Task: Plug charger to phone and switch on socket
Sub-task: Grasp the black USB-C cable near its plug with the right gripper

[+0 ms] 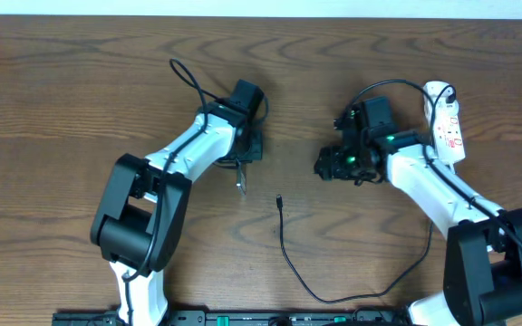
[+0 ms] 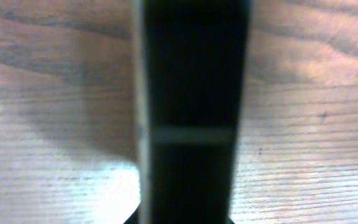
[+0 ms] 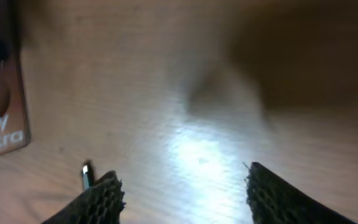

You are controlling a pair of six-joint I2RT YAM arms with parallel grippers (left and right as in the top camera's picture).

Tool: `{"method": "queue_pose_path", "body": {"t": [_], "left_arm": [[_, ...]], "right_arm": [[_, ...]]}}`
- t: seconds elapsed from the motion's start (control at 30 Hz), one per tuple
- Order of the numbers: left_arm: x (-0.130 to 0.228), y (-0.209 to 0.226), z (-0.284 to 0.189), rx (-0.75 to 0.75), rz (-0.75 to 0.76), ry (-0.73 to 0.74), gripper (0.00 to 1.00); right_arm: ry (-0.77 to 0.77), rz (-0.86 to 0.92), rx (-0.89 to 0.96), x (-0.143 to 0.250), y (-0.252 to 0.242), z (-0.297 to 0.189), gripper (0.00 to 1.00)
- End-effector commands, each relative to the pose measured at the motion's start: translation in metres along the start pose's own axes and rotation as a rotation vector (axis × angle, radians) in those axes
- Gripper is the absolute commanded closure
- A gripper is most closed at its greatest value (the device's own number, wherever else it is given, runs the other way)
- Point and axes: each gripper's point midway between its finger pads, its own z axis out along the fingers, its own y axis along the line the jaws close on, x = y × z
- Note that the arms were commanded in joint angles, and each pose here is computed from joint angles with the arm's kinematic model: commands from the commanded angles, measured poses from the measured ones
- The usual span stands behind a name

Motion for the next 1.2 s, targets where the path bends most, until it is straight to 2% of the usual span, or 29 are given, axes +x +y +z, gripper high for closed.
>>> {"method": "queue_pose_path", "body": {"t": [0.0,0.07,0.13,0.37,0.6,0.73,0.83,0.97,1.17], "left_arm": [[-0.019,-0.016,-0.033,0.25,-0.071,-0.012,0.93],[-0.031,-0.026,-0.055,0.432,-0.097,-0.019,0.93],[-0.038,-0.026,-0.065,0.52,-0.112,-0.021,0.93],[-0.039,-0.002,-0.078,0.62,-0.212,0.032,0.93],[-0.035,-0.012,-0.103,0.816,-0.201,0.079,0.92],[-0.036,-0.012,-0.104,0.823,-0.192,0.074,0.93],[-0.035,-0.012,-0.104,0.823,-0.194,0.078,0.93],[-0.035,-0.012,-0.104,0.823,-0.194,0.078,0.93],[-0.035,-0.012,-0.104,0.823,-0.193,0.077,0.93]], "right_arm": [[0.031,-0.047,-0.019,0.005,0.027,-0.001,0.41],[0.066,-0.059,-0.002,0.012,0.043,-0.006,0.41],[0.077,-0.065,0.027,0.015,0.054,-0.011,0.42],[0.089,-0.109,0.149,0.038,0.083,-0.008,0.44],[0.249,-0.19,0.23,0.084,0.086,0.021,0.42],[0.346,-0.221,0.282,0.108,0.08,0.046,0.37],[0.397,-0.226,0.313,0.12,0.073,0.058,0.37],[0.417,-0.198,0.363,0.114,0.059,0.049,0.38],[0.369,-0.142,0.643,0.088,-0.009,0.02,0.37]]}}
